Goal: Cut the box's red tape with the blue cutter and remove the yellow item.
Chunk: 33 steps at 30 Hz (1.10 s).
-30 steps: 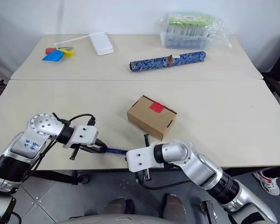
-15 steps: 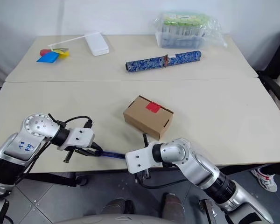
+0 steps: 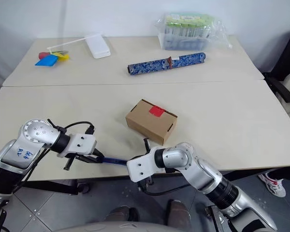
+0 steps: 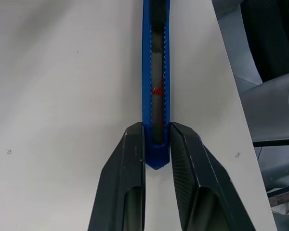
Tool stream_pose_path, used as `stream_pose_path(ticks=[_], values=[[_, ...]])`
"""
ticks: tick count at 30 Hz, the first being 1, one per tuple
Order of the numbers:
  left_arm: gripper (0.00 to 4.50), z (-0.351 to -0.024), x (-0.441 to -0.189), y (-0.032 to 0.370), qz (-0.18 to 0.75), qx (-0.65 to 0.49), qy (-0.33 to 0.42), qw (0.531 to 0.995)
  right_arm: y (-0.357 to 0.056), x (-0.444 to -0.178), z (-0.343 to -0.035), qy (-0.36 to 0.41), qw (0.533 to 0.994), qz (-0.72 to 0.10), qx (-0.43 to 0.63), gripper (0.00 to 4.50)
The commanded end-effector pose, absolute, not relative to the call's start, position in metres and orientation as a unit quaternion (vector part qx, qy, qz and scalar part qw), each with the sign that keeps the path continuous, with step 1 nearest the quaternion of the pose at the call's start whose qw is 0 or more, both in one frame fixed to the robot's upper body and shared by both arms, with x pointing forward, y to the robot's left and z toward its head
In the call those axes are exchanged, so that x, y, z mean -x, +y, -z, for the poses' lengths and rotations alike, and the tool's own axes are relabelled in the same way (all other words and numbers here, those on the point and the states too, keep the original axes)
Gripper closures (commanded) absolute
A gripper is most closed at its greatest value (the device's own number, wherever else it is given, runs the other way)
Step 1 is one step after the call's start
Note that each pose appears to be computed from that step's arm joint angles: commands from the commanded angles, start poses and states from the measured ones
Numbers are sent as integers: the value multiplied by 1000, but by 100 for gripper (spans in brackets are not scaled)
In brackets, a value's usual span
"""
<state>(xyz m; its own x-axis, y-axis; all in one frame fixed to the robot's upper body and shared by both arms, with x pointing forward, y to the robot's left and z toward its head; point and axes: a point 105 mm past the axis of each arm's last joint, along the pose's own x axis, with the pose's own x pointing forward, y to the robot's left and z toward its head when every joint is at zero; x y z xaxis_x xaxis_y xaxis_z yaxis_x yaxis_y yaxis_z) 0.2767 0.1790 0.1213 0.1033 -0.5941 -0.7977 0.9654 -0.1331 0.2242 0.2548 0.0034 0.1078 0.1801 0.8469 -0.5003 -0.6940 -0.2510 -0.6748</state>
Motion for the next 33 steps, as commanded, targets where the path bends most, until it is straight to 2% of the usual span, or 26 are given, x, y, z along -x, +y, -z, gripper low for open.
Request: stream_pose_path(ticks=[1, 11, 28, 33], values=[[407, -108, -268, 174, 648, -403, 244, 598, 8, -253, -93, -64, 590, -648, 477, 446], [407, -109, -269, 172, 647, -402, 243, 600, 31, -259, -98, -91, 580, -655, 476, 446], [407, -110, -274, 172, 643, -403, 242, 604, 44, -261, -103, -105, 576, -660, 471, 446], [407, -111, -277, 173, 637, -402, 241, 612, 37, -267, -119, -116, 592, -643, 472, 446]])
